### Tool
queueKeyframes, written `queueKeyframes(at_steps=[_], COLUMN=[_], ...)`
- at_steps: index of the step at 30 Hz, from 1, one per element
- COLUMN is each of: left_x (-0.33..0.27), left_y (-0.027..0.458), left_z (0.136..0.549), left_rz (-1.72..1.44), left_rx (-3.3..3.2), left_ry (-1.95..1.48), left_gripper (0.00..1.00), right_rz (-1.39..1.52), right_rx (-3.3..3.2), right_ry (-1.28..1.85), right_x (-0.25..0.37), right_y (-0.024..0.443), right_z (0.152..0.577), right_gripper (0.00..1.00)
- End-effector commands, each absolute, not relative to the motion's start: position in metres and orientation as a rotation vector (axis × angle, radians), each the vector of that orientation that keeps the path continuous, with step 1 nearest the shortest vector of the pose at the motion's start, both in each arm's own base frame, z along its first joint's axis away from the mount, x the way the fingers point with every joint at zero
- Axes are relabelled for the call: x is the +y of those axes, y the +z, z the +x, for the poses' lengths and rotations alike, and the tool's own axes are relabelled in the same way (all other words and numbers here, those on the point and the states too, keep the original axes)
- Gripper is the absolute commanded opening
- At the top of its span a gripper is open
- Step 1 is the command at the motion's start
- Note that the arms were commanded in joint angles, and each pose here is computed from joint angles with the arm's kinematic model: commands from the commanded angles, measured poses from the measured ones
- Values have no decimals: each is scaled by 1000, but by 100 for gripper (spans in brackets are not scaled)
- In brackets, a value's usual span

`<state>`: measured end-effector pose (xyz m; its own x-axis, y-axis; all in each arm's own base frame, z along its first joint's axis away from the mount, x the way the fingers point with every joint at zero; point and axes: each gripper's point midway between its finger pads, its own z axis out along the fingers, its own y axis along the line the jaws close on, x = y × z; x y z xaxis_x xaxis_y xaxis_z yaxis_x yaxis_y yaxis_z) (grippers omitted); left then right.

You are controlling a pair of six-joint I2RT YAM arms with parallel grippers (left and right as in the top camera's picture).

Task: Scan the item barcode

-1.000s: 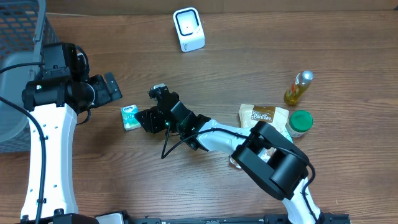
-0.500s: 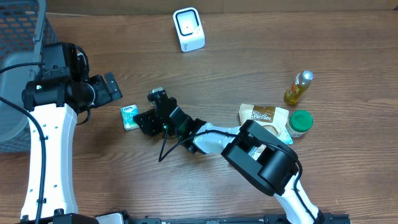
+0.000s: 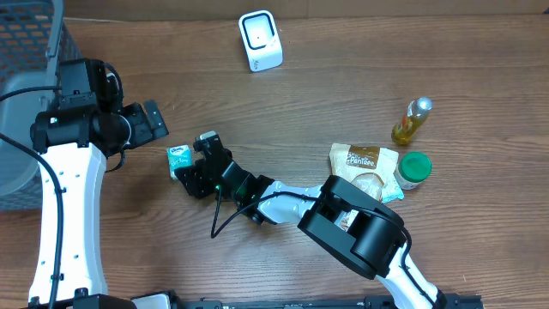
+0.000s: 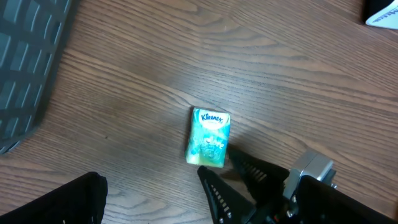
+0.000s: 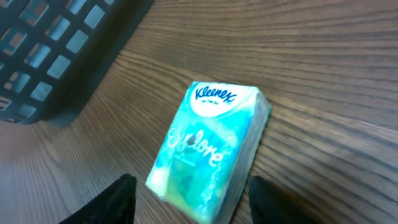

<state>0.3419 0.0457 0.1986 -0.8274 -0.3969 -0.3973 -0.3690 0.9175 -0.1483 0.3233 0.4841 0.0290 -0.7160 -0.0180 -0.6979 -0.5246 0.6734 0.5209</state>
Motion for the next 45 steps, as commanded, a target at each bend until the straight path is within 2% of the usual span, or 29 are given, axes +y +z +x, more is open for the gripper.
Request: queueKeyframes(at_steps=[1,7,24,26,30,38,45], left_x=[46,46,46,46,46,46,46], left_y=[206,206,206,206,206,206,206], left_z=[344,344,344,344,344,344,344], left_rz=[-561,-561,-561,-561,-561,-561,-561], left_rx=[2624,2625,2625,2625,2625,2625,2625], left_ry=[-105,-105,-105,-105,-105,-105,-105], left_gripper=[100,100,100,100,100,100,100], right_rz=[-391,-375,-371,-371,-362,-310,-248], right_rx=[2210,2212,2246,2239,2234,2330,2494], right_ry=[939,912,869,874,874,773,618], right_x=[480,477,472,473,471,435,380], right_y=[25,23,-6,-5,-3,15,32], right_z=[328,331,331,332,336,353,355], right_gripper=[55,44,44,38,4,4,4])
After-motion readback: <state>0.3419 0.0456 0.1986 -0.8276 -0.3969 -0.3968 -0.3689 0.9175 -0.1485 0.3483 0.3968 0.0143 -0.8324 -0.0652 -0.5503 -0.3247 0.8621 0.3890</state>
